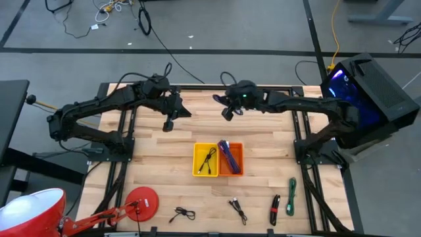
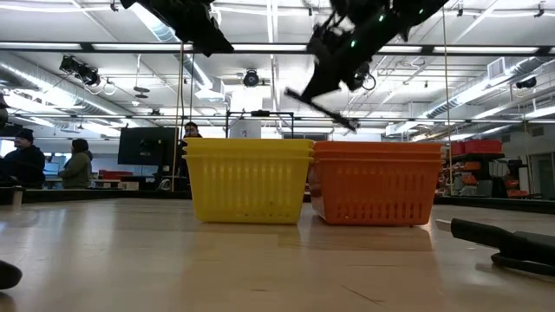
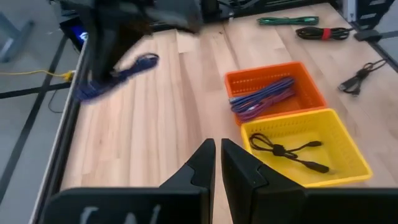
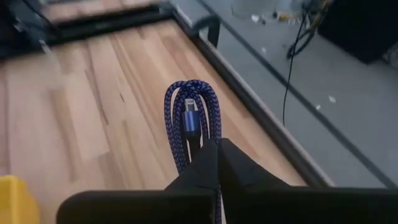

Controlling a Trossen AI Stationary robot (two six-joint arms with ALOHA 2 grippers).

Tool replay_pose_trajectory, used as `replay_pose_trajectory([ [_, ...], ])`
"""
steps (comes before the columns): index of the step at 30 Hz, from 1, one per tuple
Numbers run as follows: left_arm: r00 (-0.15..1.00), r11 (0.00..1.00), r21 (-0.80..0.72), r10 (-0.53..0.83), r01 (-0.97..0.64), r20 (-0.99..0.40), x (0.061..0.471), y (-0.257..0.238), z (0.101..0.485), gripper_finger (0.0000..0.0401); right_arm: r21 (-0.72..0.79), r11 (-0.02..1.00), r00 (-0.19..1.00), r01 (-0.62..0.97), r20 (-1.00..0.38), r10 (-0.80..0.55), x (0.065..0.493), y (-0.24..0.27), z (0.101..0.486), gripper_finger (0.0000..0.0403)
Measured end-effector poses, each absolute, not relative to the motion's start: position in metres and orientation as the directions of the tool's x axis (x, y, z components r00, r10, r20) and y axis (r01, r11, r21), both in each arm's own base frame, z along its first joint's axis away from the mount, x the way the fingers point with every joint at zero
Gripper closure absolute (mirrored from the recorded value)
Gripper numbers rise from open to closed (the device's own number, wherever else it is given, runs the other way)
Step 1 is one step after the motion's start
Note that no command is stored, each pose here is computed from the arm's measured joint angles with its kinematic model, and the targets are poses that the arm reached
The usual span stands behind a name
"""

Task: Pick & Place USB Port
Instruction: Put the blue patterned charger cable into the orange bin

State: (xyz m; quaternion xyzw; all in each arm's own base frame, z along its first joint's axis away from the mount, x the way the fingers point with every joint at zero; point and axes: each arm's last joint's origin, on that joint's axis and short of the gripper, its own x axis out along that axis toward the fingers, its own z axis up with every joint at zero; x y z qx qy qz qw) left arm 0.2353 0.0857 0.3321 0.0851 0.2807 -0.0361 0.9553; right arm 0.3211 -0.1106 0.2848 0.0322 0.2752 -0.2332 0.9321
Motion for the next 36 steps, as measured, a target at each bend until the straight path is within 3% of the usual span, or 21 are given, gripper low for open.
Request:
replay_pose_trajectory([
  [14,0.845,0.984,0.141,-0.016,0.107,-0.534,0.236,0.086,0.333,0.0369,-0.047,0.974,0.947,0.221,-0.230,-0.225,0.291,-0.039,0.362,0.0403],
  [24,0.843,0.987,0.135,-0.001,0.087,-0.537,0.236,0.087,0.333,0.0369,-0.106,0.969,0.943,0.222,-0.230,-0.241,0.295,0.028,0.357,0.0403],
  [36,0.843,0.987,0.134,-0.001,0.087,-0.537,0.236,0.087,0.333,0.0369,0.081,0.954,0.953,0.287,-0.124,-0.277,0.283,0.075,0.303,0.0403],
])
